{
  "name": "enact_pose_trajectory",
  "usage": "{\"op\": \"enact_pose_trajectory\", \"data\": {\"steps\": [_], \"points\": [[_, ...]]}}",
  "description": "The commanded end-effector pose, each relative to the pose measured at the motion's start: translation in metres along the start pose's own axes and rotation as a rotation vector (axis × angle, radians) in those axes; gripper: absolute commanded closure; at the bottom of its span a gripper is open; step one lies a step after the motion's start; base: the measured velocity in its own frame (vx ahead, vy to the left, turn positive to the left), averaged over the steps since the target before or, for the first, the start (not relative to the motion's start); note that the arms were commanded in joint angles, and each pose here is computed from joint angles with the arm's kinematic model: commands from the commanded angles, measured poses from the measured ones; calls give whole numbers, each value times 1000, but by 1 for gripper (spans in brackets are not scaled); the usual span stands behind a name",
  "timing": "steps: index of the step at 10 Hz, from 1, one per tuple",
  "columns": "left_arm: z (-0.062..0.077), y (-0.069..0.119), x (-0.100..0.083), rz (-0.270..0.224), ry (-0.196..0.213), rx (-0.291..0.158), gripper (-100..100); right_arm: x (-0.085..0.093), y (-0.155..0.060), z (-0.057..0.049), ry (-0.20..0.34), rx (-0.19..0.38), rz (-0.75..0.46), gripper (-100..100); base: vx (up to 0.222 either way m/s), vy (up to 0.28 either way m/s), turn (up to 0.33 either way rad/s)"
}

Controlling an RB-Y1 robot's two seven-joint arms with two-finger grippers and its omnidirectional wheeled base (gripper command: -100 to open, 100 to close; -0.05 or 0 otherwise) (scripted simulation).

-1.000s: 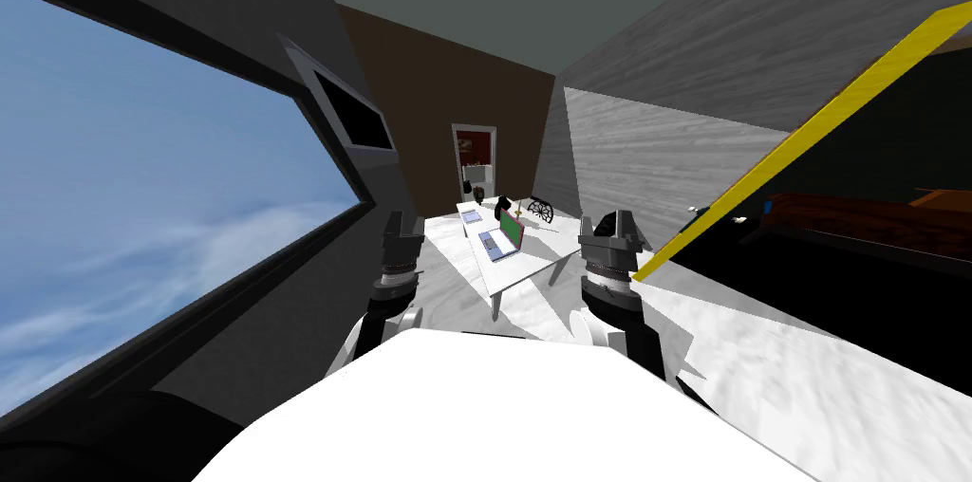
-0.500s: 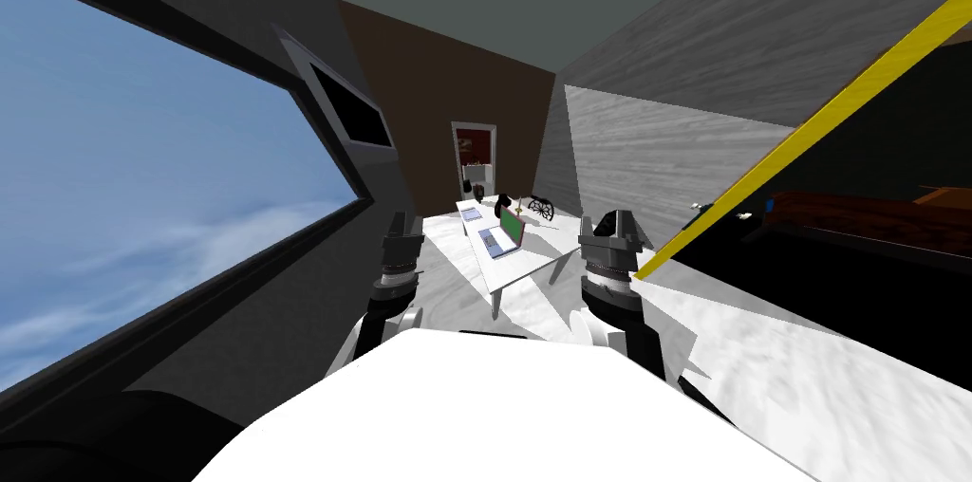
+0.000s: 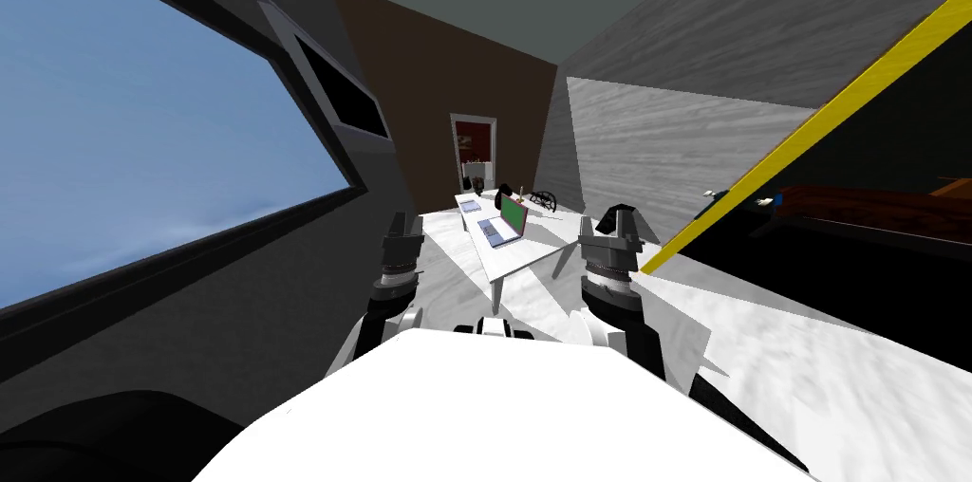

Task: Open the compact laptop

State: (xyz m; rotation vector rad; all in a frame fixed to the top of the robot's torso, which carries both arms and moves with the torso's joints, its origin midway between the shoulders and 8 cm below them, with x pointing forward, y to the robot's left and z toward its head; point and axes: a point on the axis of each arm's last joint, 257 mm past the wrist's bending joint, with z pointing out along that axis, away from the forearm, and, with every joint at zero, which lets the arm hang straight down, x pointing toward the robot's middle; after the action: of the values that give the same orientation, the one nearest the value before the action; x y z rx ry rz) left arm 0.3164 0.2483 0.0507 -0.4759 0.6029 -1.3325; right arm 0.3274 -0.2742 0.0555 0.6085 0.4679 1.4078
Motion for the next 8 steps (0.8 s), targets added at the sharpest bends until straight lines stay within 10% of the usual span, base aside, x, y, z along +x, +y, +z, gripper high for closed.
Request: {"op": "enact_pose_trajectory", "data": {"steps": [1, 8], "points": [[0, 0, 0, 0, 0, 0, 0, 10, -10, -2, 78, 21, -54, -100, -1, 13, 57], [0, 0, 0, 0, 0, -1, 0, 41, -75, -19, 359, 106, -372, -100, -1, 36, 106]]}}
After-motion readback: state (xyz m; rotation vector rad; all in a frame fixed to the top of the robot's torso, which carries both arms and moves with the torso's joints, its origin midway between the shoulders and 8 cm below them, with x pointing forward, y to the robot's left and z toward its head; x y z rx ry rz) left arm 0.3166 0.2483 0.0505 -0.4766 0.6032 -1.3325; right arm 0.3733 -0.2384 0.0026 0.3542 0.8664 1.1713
